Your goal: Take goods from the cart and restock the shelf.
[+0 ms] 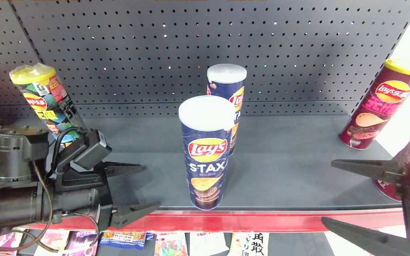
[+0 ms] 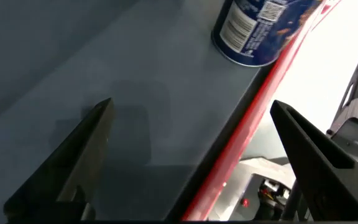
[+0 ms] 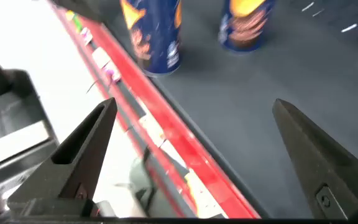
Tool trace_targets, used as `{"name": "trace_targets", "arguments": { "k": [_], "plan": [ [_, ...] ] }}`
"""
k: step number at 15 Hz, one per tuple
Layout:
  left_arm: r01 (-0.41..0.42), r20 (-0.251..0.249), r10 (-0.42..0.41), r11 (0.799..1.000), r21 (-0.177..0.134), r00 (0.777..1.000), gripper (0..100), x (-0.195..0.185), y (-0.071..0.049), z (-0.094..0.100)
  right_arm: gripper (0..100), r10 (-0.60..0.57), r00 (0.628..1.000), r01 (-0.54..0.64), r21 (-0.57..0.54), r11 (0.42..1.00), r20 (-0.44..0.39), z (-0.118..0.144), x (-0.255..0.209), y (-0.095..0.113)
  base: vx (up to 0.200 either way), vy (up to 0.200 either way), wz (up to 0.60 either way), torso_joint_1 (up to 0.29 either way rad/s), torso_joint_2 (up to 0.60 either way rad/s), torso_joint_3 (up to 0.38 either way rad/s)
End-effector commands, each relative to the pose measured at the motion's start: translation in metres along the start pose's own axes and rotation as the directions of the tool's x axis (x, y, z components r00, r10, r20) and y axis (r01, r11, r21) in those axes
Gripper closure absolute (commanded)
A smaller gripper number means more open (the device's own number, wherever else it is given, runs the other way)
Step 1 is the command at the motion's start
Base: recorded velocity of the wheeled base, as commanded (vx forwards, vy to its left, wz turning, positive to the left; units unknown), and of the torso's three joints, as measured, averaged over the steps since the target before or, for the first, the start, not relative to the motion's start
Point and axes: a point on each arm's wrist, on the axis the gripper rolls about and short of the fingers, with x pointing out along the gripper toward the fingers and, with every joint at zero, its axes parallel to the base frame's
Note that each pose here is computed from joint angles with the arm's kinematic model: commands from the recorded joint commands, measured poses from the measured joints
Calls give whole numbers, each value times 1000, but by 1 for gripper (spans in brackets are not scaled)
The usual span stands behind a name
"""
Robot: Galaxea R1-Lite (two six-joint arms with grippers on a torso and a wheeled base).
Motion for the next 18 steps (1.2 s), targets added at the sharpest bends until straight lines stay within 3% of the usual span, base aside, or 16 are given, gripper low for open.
{"name": "trace_targets", "arguments": {
  "k": [1, 8, 18],
  "plan": [
    [19, -20, -19, 1000, -6, 1000, 0, 12, 3, 0, 0, -24, 997, 25, -16, 1000, 69, 5, -18, 4, 0, 0, 0, 0, 0, 0],
    [53, -16, -53, 998, 14, 998, 0, 45, 17, 16, 0, -88, 990, 91, -14, 996, 113, 18, -24, 0, 0, 0, 0, 0, 0, 0],
    [87, -19, -86, 996, 38, 996, 0, 70, 22, 16, 0, -107, 988, 108, -9, 994, 112, 18, -24, -2, 0, 0, 0, 0, 0, 0]
  ]
}}
